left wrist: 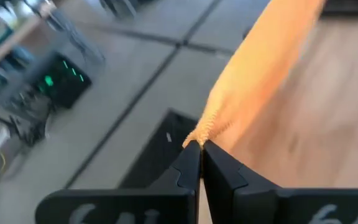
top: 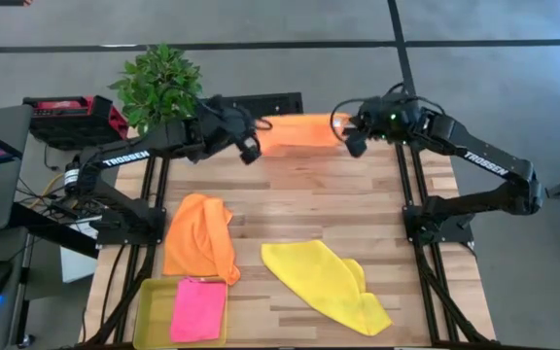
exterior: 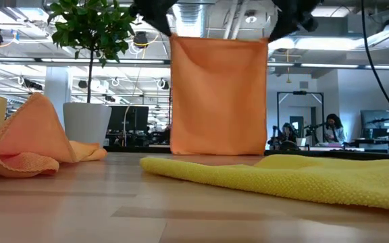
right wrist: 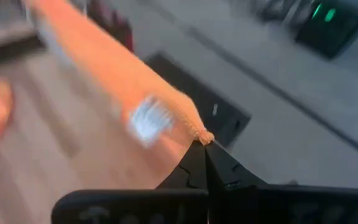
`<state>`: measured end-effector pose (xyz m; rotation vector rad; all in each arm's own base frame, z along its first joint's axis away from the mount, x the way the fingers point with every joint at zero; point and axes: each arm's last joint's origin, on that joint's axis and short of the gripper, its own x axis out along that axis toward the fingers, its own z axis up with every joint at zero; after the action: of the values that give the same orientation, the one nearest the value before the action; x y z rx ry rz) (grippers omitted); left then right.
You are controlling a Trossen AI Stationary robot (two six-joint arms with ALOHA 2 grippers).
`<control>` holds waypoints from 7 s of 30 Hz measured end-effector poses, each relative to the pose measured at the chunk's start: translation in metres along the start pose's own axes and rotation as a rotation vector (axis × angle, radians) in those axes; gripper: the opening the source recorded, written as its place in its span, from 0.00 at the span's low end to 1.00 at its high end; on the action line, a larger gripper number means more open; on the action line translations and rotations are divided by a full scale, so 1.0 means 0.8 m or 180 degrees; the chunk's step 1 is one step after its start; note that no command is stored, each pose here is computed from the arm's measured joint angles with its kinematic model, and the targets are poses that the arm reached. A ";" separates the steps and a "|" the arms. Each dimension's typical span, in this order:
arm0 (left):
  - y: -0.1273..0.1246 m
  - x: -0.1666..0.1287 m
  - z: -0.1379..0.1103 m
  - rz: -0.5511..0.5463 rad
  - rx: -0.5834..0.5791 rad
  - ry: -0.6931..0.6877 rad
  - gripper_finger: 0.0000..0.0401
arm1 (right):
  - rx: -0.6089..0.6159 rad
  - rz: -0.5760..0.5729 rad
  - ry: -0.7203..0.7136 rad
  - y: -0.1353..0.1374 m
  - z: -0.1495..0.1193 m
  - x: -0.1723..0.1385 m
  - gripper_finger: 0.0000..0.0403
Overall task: Fold microfiber towels
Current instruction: Fold the top orange microfiber towel
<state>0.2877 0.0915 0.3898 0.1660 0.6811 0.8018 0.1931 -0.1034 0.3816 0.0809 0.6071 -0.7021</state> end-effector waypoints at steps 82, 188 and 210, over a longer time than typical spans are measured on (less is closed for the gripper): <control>-0.106 0.138 -0.121 -0.0185 -0.0860 0.2175 0.06 | -0.0510 0.0025 0.1507 0.062 -0.149 0.195 0.13; -0.111 0.017 -0.090 -0.0965 -0.1184 0.1995 0.35 | -0.2821 0.1621 -0.0747 0.204 -0.078 0.229 0.02; -0.092 -0.005 -0.081 -0.1018 -0.1343 0.1792 0.35 | -0.2806 0.1639 -0.0697 0.222 -0.075 0.261 0.06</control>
<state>0.2901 0.0302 0.3133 -0.5598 1.0160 0.6648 0.4001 -0.0726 0.1947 -0.6316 0.6056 0.0940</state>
